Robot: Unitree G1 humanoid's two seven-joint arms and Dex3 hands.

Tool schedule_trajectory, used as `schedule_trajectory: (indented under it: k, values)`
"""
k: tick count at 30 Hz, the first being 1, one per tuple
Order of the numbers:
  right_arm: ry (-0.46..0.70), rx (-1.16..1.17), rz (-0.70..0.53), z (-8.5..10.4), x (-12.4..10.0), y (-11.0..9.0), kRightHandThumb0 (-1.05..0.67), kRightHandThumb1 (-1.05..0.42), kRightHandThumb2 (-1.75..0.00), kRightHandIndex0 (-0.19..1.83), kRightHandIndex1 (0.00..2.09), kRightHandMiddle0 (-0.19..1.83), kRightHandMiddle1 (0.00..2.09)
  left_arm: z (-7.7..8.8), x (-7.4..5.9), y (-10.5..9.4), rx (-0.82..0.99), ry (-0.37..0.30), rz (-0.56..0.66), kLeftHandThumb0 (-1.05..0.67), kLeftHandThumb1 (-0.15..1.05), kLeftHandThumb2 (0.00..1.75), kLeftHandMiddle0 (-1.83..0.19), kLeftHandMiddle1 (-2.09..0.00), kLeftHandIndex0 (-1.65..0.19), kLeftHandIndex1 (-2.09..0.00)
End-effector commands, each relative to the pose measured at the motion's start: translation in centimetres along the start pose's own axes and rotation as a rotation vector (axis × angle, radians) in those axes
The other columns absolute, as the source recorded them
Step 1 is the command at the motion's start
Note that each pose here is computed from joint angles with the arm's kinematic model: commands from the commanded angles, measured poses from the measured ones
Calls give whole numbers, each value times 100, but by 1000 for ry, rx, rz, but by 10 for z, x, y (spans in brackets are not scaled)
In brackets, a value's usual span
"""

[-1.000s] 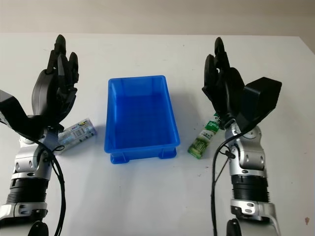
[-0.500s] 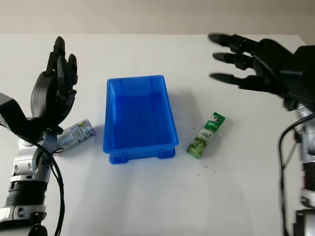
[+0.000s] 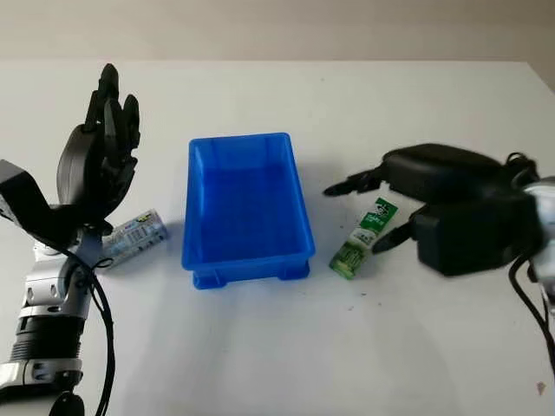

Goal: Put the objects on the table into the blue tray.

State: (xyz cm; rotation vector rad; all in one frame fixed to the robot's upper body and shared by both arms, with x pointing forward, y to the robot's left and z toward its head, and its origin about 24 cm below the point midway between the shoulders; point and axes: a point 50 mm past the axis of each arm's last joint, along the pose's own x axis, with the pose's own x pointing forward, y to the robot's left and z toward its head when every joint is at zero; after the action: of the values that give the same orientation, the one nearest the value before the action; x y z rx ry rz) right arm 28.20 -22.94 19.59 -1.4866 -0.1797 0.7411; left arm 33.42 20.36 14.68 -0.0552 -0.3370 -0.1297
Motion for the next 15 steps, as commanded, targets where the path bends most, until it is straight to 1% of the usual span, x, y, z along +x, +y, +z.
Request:
schedule_trajectory:
  k: [1, 4, 8, 9, 10, 11, 12, 14, 15]
  values:
    - [-22, -26, 13, -2, 2, 10, -26, -79, -5, 46, 11, 51, 6, 5, 2, 0, 20, -17, -7, -75, 105, 69, 19, 0, 19, 0]
    - [-50, -63, 20, -5, 9, 24, -28, -79, -5, 48, 12, 52, 7, 4, 1, 1, 14, -9, -8, -75, 105, 69, 19, 0, 19, 0]
    - [-85, -124, -15, -8, 15, 39, -20, -86, -7, 55, 17, 59, 11, 4, 1, 2, 12, 0, -7, -75, 105, 68, 19, 0, 19, 0]
    - [-93, -150, -26, -9, 16, 42, -19, -89, -6, 50, 36, 58, 21, 4, 0, 2, 13, 1, -6, -75, 105, 68, 19, 0, 19, 0]
    - [-100, -178, -35, -10, 17, 46, -18, -91, -6, 34, 71, 46, 47, 4, 0, 2, 14, 1, -5, -75, 105, 68, 19, 0, 19, 0]
    - [-108, -203, -44, -12, 17, 49, -18, -94, -6, 18, 111, 27, 94, 4, 0, 3, 15, 1, -6, -75, 105, 68, 19, 0, 19, 0]
    - [-117, -217, -56, -14, 18, 52, -18, -95, -6, 13, 127, 19, 115, 4, 0, 3, 17, 1, -6, -75, 105, 68, 19, 0, 19, 0]
    - [-131, -256, -77, -18, 19, 57, -17, -99, -6, 3, 167, 9, 152, 4, 0, 4, 17, 1, -6, -75, 105, 68, 19, 0, 19, 0]
    - [-141, -282, -94, -20, 19, 59, -18, -100, -6, 3, 175, 8, 159, 4, 0, 4, 15, 2, -4, -75, 105, 67, 19, 0, 19, 0]
